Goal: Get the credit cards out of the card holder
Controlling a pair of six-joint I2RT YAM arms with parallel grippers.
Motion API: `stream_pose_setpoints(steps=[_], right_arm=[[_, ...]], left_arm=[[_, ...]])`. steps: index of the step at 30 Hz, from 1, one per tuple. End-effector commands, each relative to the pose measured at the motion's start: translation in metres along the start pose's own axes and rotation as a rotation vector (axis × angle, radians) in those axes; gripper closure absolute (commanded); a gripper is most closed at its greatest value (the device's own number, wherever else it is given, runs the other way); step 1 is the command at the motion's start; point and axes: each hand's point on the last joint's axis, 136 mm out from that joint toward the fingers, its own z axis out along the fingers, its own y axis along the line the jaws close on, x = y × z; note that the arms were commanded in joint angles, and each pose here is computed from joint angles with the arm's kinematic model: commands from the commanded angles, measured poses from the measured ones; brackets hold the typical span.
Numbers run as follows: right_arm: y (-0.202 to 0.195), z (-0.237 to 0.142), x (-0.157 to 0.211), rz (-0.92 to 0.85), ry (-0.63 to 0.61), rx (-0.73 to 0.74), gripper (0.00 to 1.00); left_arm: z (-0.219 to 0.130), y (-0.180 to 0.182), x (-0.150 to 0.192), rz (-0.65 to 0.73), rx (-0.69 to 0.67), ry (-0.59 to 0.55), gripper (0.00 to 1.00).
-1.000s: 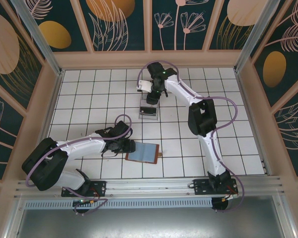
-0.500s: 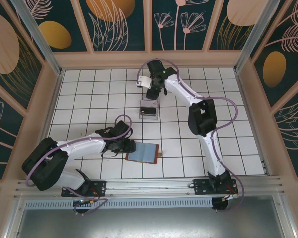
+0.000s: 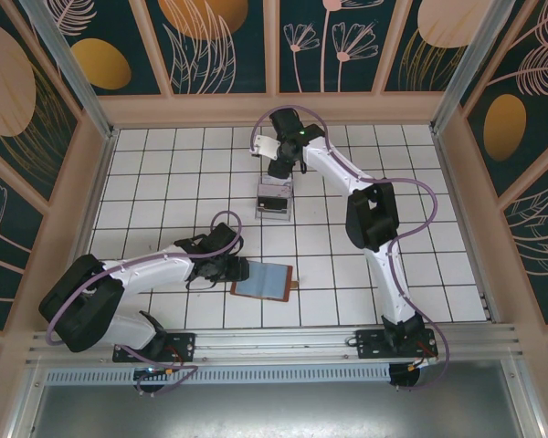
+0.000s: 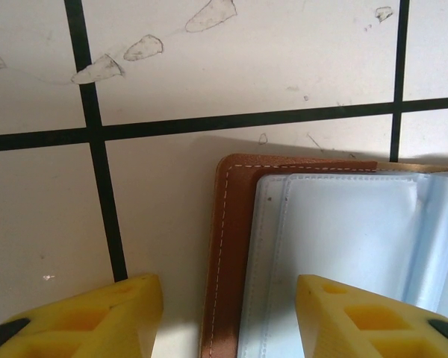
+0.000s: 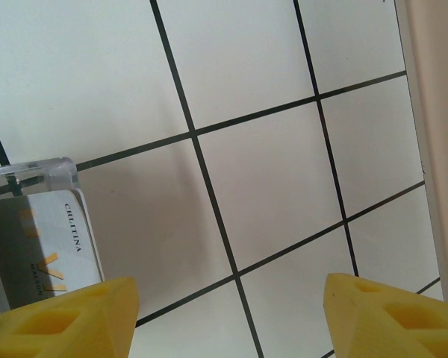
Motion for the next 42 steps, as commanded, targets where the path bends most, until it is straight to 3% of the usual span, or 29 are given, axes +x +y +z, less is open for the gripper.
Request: stream_pose_setpoints(steps=[1,9,11,12,17,24,33,37,42], right_arm=[[-0.013,-0.011,-0.006,0.038,-0.022,0.043,0.33],[-0.018,-0.040,-0.009,0.118,-0.077,0.098,0.32],[-0.018,-0.046,-0.002,0.153,-0.065,0.132,0.12],[-0.028,-0.050,0.014,0.193,-0.053,0.156,0.01],[-0.020,-0.070,0.042,0.299,-0.056,0.223,0.01],[-0.011,-0.102,0.098,0.528,-0.091,0.336,0.01],[0.018,-0.119,0.206,0.844,-0.148,0.567,0.01],[0.029,-0.130,0.247,0.967,-0.236,0.661,0.01],[0.038,-0.141,0.267,1.034,-0.381,0.728,0.01]], left_arm=[[0.003,0.009,0.001,-0.009,-0.027,-0.007,0.48],[-0.011,0.010,-0.031,-0.020,-0.049,-0.114,0.40],[-0.017,0.011,-0.043,-0.025,-0.054,-0.151,0.35],[-0.020,0.013,-0.049,-0.028,-0.060,-0.173,0.31],[-0.038,0.026,-0.085,-0.051,-0.123,-0.286,0.01],[-0.054,0.064,-0.126,-0.053,-0.275,-0.416,0.01],[-0.100,0.124,-0.174,-0.048,-0.493,-0.659,0.02],[-0.123,0.151,-0.187,-0.057,-0.596,-0.783,0.01],[-0.134,0.170,-0.194,-0.036,-0.630,-0.923,0.01]])
